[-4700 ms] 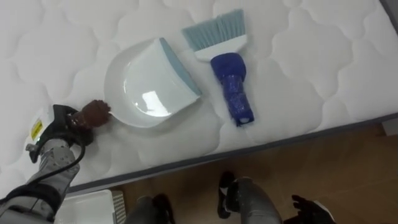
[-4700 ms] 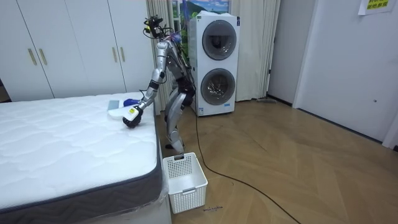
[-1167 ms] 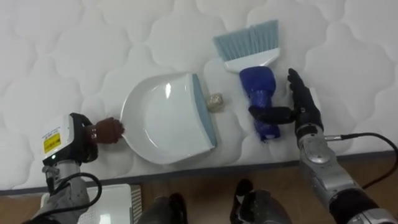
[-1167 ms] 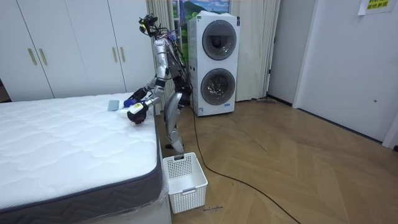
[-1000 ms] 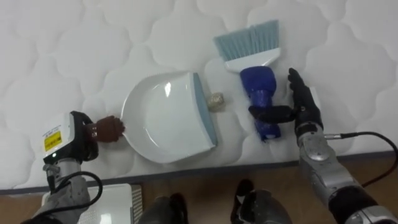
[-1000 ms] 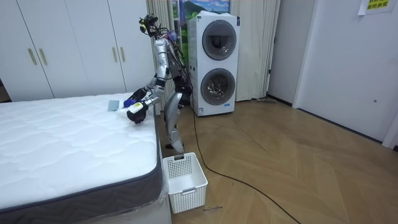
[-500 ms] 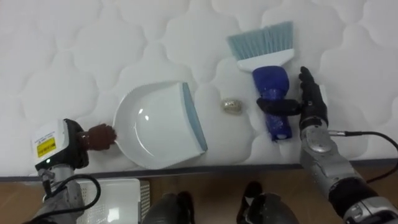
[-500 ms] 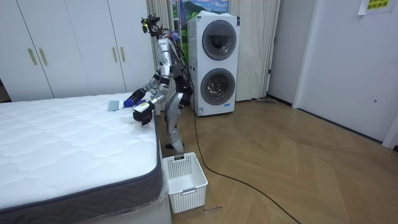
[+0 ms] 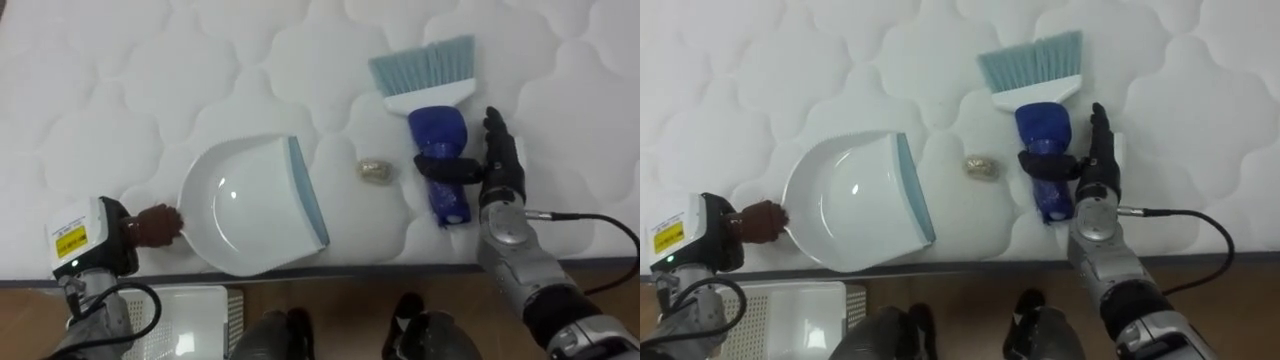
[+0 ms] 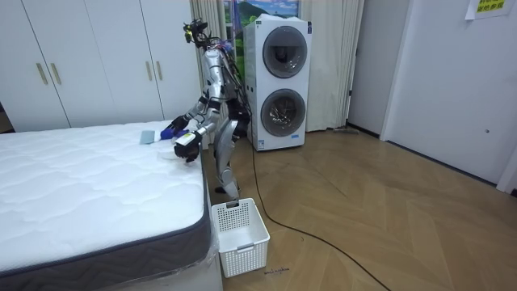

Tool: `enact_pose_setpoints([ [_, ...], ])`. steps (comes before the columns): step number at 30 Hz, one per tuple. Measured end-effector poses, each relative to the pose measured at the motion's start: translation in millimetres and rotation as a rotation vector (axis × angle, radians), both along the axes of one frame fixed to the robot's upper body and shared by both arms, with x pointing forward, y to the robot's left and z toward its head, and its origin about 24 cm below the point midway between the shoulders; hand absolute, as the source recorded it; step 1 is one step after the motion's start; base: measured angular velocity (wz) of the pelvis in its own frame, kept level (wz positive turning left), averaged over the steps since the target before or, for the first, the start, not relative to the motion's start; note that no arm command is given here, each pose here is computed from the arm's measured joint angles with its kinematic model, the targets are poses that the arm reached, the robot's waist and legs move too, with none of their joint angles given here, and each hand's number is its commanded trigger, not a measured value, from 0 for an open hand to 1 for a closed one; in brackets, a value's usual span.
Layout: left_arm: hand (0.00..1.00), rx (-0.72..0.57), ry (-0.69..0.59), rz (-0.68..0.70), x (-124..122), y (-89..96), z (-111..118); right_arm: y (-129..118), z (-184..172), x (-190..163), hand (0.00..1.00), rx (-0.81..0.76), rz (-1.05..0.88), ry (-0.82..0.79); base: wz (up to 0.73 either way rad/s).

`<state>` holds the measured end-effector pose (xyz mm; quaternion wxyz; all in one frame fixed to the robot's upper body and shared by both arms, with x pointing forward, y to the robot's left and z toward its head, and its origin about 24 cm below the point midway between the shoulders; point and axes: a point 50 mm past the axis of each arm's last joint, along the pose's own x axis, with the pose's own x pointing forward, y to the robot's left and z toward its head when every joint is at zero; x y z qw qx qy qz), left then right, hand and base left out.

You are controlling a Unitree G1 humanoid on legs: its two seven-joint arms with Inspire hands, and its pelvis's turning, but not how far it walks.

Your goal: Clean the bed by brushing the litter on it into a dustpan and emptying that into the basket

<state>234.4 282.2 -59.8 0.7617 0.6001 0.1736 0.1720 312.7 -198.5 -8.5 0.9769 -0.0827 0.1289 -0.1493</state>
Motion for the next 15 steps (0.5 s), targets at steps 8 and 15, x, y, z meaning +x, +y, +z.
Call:
enact_pose_setpoints([
  [8, 1.00, 0.000, -0.004, -0.002, 1.0, -0.5, 0.7, -1.6, -10.1, -5.2, 1.00, -0.159, 0.047, 0.029, 0.03],
  [15, 1.00, 0.015, 0.007, 0.019, 2.1, -0.6, 1.0, -20.4, -8.8, -5.8, 1.00, -0.325, -0.010, 0.040, 0.06],
])
